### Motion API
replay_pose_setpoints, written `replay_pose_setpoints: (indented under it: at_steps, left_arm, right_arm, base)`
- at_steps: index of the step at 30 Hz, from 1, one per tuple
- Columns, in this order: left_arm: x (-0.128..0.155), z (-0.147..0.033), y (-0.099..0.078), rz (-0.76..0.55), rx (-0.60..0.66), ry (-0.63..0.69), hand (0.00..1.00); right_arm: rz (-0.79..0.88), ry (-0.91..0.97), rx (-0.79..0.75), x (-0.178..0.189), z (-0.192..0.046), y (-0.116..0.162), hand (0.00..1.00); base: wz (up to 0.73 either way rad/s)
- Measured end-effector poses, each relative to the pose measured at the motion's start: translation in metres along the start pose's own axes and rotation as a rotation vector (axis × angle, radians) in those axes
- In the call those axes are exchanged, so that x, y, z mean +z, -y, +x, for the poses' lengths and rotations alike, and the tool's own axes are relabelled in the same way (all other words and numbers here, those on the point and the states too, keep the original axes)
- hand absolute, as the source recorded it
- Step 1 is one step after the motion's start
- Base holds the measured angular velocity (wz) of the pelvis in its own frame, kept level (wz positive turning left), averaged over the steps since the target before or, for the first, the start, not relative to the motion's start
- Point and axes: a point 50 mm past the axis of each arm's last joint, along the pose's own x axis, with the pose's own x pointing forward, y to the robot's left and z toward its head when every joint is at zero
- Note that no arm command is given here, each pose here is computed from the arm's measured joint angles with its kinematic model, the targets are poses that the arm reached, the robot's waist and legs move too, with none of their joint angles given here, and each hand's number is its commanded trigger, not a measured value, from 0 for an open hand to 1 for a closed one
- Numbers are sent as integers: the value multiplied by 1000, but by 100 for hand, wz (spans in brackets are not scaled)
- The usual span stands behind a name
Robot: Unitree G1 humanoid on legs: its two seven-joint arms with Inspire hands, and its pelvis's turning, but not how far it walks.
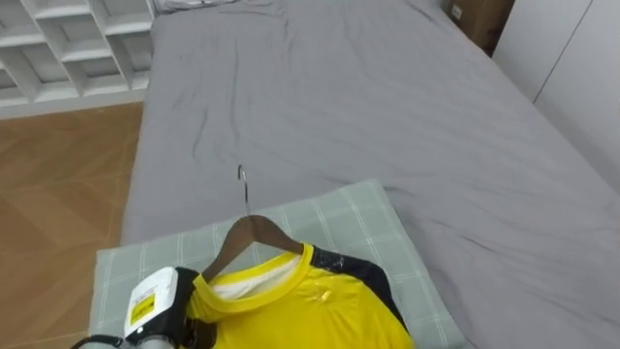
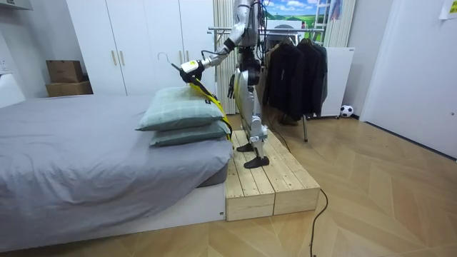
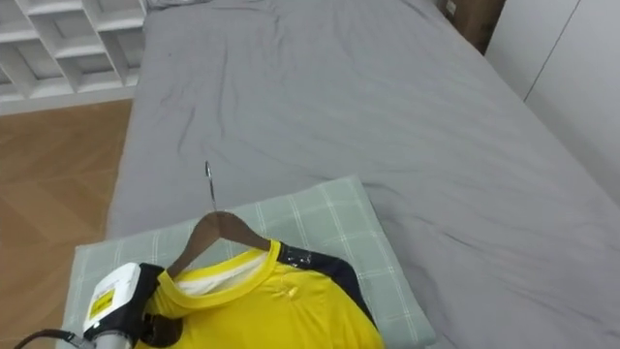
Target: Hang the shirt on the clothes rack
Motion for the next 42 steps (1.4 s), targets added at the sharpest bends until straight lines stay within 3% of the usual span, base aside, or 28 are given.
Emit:
replay_pose_setpoints:
  at_steps: [3,8,11,19,42]
  left_arm:
    - [5,-2,-8,-26,44,33,100]
    - [20,-2,-35,-81,177,113,100]
    - [19,-5,-39,-94,201,114,100]
    - [13,-8,-38,-91,197,99,100]
    - [28,-7,-53,-112,256,169,100]
  right_arm:
    - [35,-15,-11,-5,-1,3,0]
    - [86,-40,-23,-16,-3,8,0]
    - [91,-47,-17,-19,-4,8,0]
    - [127,-88,-16,-36,-7,12,0]
    - [168,-72,-7,-38,-9,17,0]
  base:
    - [0]
    - [0]
    - [-4]
    - [4]
    - [-2]
